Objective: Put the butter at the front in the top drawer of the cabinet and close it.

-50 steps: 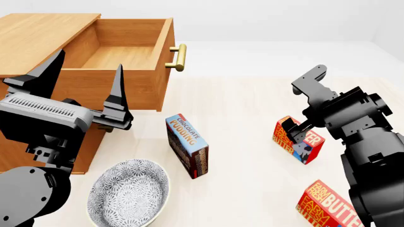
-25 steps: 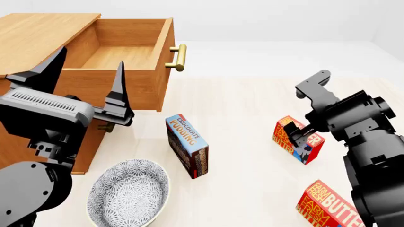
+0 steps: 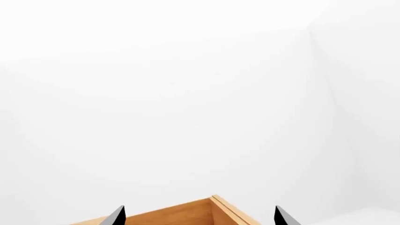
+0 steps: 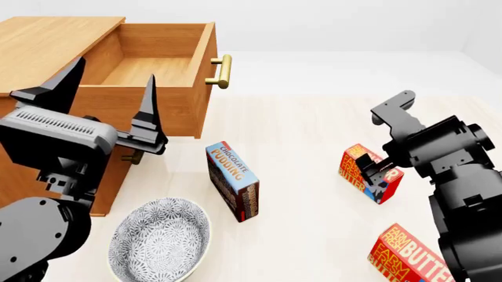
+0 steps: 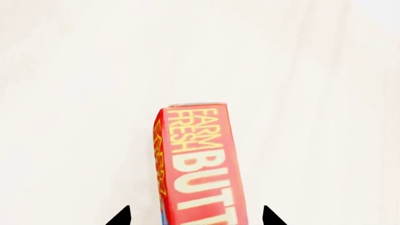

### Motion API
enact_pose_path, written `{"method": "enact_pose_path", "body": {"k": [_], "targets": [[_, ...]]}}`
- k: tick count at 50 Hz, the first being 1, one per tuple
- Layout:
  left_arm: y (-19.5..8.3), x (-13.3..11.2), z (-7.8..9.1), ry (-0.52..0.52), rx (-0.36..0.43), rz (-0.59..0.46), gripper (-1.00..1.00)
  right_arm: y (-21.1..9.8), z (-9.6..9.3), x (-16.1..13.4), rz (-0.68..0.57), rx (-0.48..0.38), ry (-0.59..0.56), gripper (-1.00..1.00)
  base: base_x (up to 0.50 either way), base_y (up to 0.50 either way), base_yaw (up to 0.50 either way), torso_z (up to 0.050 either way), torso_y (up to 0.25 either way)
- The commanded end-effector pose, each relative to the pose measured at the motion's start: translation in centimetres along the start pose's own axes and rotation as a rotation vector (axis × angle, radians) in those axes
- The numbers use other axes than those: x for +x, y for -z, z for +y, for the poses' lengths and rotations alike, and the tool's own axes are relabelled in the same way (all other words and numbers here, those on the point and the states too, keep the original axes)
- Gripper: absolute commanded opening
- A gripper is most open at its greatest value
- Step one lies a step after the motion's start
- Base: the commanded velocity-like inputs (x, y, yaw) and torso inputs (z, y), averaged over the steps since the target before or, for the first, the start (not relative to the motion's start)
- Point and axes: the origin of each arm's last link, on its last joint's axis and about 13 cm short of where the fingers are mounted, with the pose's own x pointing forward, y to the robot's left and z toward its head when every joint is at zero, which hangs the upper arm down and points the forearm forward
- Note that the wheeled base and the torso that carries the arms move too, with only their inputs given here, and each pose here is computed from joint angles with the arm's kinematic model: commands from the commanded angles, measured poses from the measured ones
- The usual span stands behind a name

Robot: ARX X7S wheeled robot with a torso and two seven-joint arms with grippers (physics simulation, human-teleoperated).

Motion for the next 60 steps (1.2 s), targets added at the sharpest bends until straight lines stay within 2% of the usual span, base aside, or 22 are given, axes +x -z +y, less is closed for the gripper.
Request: {"method": "enact_pose_path", "body": {"k": [1,33,60], "targets": [[0.01,0.12,0.03,0.001,-0.006,0.004,1.0,0.17,0.08,0.12,0.001,0.009,0.0,1.0,0.0,0.0,0.0,0.0,0.0],[0.27,0.32,-0.07,0.009,0.004,0.014,1.0,0.48,-0.02,0.18,0.002,0.016,0.002,1.0,0.0,0.0,0.0,0.0,0.0],[0.19,0.39,-0.06,0.008,-0.006,0.008,1.0,0.54,-0.21,0.03,0.005,0.018,0.006,1.0,0.0,0.0,0.0,0.024,-0.102]]}}
